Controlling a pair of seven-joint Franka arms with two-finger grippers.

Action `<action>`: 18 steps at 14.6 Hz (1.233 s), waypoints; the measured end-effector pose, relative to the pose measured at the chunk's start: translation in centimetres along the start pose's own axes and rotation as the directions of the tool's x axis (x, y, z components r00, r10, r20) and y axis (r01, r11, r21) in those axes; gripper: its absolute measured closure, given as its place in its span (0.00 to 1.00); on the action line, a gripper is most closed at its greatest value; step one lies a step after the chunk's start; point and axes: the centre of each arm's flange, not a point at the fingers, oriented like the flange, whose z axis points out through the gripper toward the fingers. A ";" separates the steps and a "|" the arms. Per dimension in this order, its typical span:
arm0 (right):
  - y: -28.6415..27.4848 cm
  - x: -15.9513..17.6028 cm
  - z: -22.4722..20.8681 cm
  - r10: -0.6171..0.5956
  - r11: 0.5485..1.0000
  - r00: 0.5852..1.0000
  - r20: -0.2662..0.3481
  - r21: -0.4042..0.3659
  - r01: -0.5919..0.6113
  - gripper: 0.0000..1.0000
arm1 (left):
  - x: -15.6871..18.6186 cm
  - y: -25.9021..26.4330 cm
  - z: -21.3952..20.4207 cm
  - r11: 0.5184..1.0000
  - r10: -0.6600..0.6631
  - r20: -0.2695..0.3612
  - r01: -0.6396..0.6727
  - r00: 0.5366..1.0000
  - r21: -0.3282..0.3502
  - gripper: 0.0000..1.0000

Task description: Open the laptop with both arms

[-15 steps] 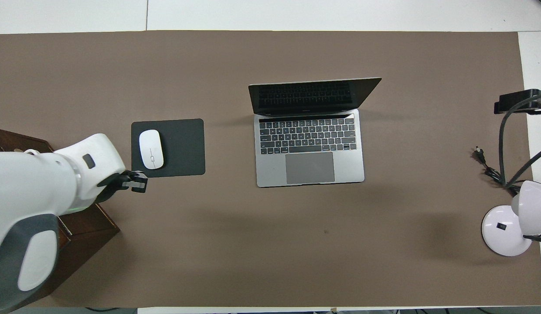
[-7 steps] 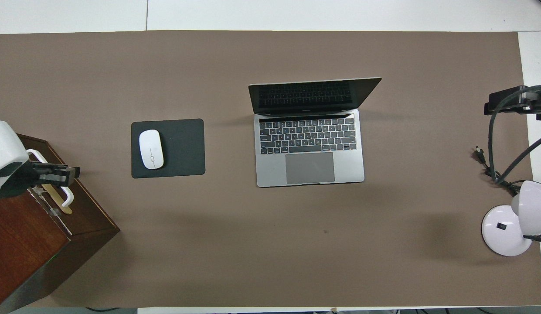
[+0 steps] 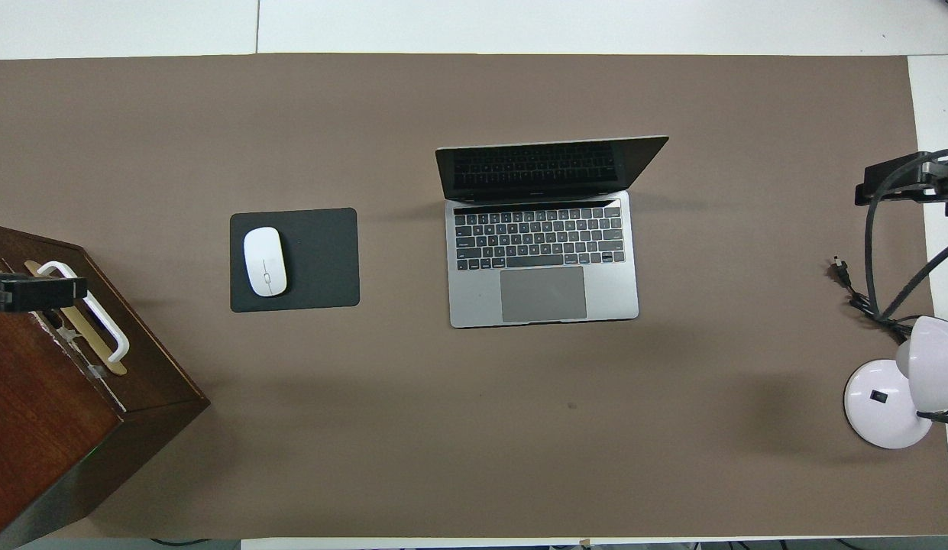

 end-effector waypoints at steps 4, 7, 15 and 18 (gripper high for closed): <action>0.0 0.0 0.0 0.000 1.000 1.000 0.001 0.000 0.000 0.00 | 1.7 0.0 -1.5 0.999 -0.054 0.044 0.054 0.998 -0.005 0.00; 0.0 -0.1 0.2 0.000 1.000 1.000 0.008 -0.001 0.000 0.00 | 3.9 -0.2 -3.5 0.998 -0.069 0.076 0.070 0.995 -0.006 0.00; 0.0 -0.1 0.4 -0.001 1.000 1.000 0.014 -0.001 0.001 0.00 | 6.0 -0.6 -2.6 0.995 -0.099 0.175 0.099 0.980 0.010 0.00; 0.2 -0.2 0.7 0.003 1.000 1.000 0.021 -0.002 -0.003 0.00 | 6.0 -0.5 -2.2 0.993 -0.114 0.184 0.113 0.976 0.013 0.00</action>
